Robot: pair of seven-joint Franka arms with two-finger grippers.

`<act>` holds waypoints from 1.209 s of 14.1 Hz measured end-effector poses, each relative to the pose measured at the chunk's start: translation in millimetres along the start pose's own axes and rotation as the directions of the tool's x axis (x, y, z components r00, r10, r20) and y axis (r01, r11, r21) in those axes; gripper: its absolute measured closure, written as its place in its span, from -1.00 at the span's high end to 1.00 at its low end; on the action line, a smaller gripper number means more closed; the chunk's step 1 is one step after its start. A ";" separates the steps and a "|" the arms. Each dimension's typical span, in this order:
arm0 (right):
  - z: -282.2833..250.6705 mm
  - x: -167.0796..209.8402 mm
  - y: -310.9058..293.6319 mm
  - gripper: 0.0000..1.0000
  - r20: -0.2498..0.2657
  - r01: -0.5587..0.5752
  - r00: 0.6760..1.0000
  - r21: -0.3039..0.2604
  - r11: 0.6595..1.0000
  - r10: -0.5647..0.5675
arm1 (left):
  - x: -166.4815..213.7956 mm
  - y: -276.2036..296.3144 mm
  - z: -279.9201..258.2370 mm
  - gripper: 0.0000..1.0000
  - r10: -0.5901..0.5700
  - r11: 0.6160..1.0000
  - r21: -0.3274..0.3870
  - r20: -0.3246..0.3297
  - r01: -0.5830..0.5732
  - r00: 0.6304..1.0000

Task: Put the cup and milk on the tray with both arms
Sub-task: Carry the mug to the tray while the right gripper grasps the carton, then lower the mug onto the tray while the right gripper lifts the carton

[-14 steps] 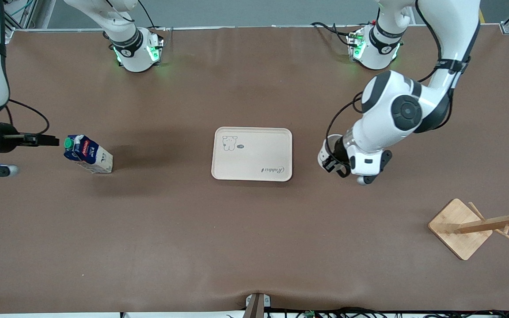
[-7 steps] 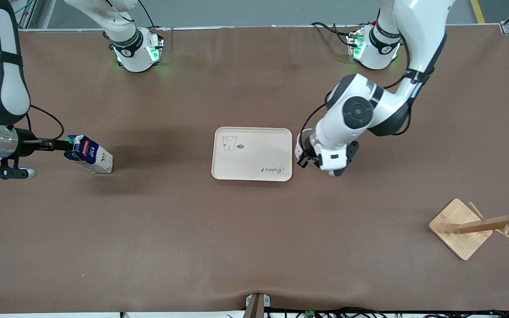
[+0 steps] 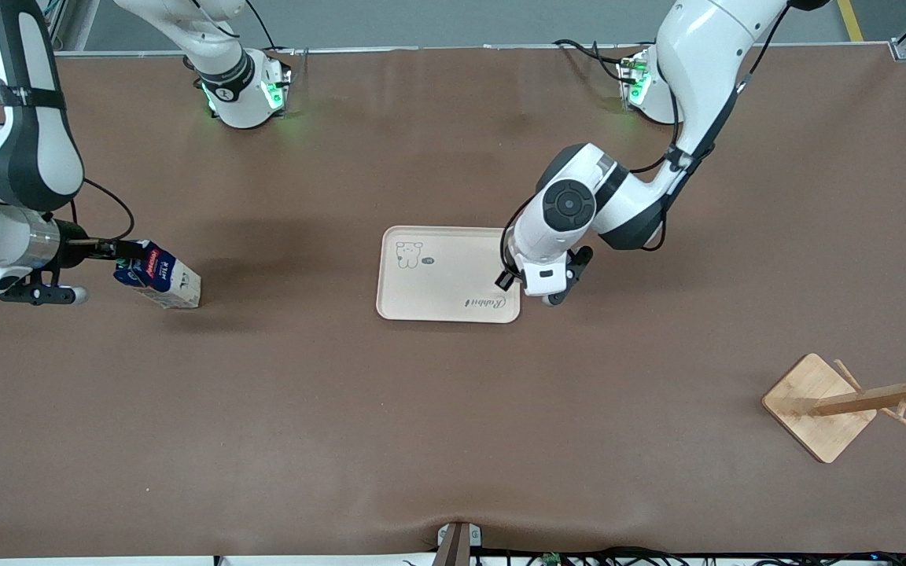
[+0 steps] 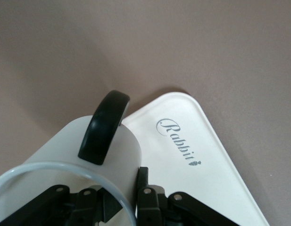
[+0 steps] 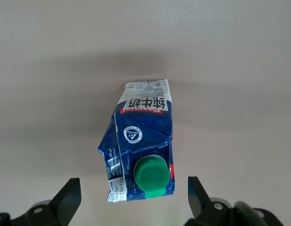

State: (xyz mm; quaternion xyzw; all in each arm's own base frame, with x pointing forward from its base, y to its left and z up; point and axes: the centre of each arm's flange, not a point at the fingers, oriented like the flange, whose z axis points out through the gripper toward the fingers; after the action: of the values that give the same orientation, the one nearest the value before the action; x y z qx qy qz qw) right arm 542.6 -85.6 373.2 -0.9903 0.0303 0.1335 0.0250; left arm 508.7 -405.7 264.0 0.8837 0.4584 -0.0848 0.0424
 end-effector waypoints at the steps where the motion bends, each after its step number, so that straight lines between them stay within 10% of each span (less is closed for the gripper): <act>1: 2.3 -1.2 -0.9 1.00 -0.012 0.002 1.000 -0.001 1.000 -0.002 | -5.6 0.4 7.1 -0.82 0.006 1.000 -0.001 0.005 -0.006 1.000; 13: 47.4 -7.0 -1.0 0.88 -0.078 0.080 0.994 -0.016 0.997 -0.081 | -50.1 -5.8 51.9 -0.82 0.014 0.999 0.033 0.026 -0.015 1.000; 17: 46.8 -7.3 2.4 0.07 -0.084 0.082 0.993 -0.016 0.996 -0.084 | -54.5 -8.0 63.9 -0.82 0.015 0.999 0.045 0.031 -0.017 0.999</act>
State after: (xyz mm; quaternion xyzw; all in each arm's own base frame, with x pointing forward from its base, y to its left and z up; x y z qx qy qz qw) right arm 523.1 -84.9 330.0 -0.9956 -0.0107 0.0904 0.0229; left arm 464.3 -454.6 211.5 0.8867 0.4485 -0.1083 0.0298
